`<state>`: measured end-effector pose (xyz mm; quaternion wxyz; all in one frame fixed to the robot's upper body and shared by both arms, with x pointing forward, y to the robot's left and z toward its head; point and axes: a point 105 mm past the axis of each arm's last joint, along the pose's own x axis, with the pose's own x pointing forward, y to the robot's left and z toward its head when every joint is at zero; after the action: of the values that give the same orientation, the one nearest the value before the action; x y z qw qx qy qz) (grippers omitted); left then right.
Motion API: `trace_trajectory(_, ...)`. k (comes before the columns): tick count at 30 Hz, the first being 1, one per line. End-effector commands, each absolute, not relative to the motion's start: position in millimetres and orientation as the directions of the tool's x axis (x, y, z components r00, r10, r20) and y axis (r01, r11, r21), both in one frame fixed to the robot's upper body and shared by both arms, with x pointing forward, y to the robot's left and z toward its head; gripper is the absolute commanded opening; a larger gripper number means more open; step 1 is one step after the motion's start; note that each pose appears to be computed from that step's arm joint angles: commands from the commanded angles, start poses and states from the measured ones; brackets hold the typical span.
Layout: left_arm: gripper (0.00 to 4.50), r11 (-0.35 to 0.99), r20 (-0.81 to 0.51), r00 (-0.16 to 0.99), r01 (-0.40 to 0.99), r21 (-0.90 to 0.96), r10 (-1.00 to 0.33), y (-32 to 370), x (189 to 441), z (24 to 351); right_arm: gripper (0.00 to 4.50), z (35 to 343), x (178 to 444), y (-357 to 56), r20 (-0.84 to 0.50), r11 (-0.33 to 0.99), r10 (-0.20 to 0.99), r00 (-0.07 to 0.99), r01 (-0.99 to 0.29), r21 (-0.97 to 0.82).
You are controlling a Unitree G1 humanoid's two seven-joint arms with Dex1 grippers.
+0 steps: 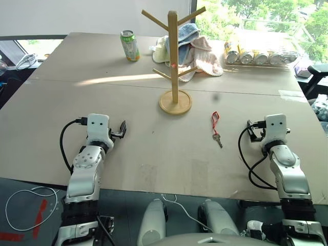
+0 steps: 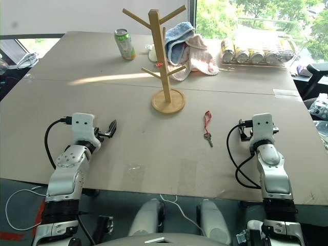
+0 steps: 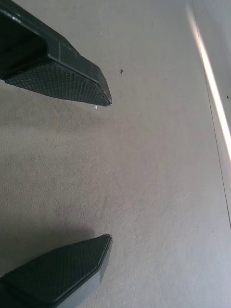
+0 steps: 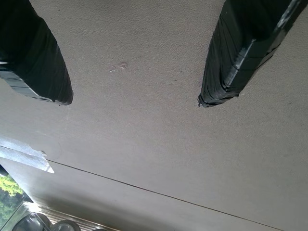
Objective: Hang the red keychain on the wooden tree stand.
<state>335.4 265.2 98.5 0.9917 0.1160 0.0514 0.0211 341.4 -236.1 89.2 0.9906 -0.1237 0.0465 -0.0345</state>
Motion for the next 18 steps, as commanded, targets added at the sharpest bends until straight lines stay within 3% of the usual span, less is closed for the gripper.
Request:
trace_trajectory(1, 4.39, 0.967, -0.099, 0.995, 0.003, 0.253, 0.023, 267, 336, 103, 4.5, 109, 341, -237, -0.044, 0.967, -0.067, 0.997, 0.054, -0.251)
trace_trajectory(9, 4.39, 0.905, -0.117, 0.942, 0.334, 0.262, -0.314, 243, 338, 141, 4.5, 149, 332, -189, -0.12, 0.962, 0.184, 0.976, -0.203, -0.18)
trace_trajectory(14, 4.39, 0.693, -0.153, 0.728, 0.683, 0.23, -0.668, 195, 321, 189, 4.5, 165, 318, -156, -0.235, 0.938, 0.322, 0.917, -0.342, -0.048)
trace_trajectory(18, 4.39, 0.522, -0.203, 0.565, 0.822, 0.229, -0.8, 168, 305, 207, 4.5, 165, 312, -134, -0.297, 0.923, 0.381, 0.876, -0.38, 0.063)
